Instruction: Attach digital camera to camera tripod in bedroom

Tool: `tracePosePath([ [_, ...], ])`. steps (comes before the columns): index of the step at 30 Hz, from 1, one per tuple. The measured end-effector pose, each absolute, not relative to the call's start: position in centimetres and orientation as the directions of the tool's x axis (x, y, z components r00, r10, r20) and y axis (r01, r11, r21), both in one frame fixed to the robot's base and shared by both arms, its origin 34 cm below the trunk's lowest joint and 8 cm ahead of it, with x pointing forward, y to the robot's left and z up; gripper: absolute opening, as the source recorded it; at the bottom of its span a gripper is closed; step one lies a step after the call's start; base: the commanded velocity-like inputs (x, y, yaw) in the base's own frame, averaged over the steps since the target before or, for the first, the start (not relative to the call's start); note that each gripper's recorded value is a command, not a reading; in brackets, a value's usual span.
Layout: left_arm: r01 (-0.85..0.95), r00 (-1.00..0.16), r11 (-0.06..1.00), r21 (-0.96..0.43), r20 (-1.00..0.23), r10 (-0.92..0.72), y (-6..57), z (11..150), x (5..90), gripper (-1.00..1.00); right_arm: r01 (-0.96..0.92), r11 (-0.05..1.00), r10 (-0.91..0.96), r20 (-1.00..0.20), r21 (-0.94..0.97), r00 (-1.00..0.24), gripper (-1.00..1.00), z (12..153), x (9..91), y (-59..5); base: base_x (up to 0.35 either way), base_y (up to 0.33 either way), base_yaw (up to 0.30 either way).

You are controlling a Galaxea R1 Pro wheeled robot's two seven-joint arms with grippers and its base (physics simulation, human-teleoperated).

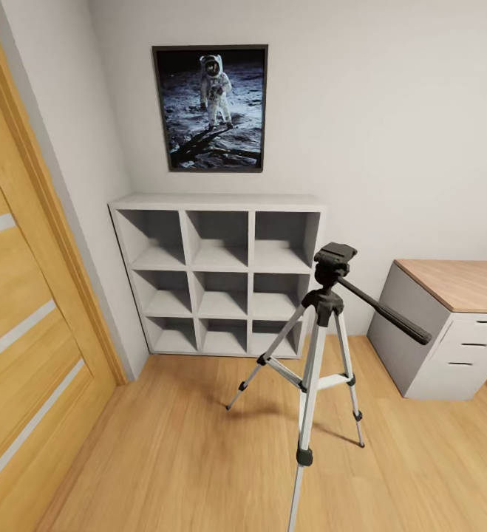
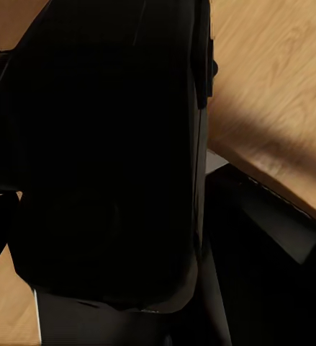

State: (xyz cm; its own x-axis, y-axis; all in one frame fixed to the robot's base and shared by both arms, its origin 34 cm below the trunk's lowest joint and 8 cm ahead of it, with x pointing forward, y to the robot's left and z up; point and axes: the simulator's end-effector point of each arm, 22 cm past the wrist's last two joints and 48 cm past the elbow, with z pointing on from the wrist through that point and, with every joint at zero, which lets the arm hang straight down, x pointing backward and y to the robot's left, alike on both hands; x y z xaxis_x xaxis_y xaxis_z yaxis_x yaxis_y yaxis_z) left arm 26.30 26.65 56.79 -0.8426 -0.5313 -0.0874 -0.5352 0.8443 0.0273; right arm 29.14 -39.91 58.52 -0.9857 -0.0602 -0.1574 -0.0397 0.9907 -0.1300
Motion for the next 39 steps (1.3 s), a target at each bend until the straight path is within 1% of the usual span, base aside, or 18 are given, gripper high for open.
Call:
tracePosePath([
  [13,-0.534,-0.843,0.845,0.028,-0.086,-0.531,26.64,56.77,26.11,-1.0,-0.041,0.991,-0.061,-0.157,-0.128,-0.986,1.0,58.5,29.13,-39.75,0.02,0.006,0.0],
  [31,-0.534,-0.843,0.845,0.028,-0.086,-0.531,26.65,56.79,26.11,-1.0,-0.039,0.991,-0.059,-0.159,-0.127,-0.986,1.0,58.48,29.14,-39.6,0.252,0.175,0.0],
  [39,-0.534,-0.844,0.845,0.028,-0.086,-0.53,26.64,56.77,26.11,-1.0,-0.039,0.991,-0.058,-0.157,-0.127,-0.986,1.0,58.46,29.13,-39.6,0.042,0.032,0.0],
])
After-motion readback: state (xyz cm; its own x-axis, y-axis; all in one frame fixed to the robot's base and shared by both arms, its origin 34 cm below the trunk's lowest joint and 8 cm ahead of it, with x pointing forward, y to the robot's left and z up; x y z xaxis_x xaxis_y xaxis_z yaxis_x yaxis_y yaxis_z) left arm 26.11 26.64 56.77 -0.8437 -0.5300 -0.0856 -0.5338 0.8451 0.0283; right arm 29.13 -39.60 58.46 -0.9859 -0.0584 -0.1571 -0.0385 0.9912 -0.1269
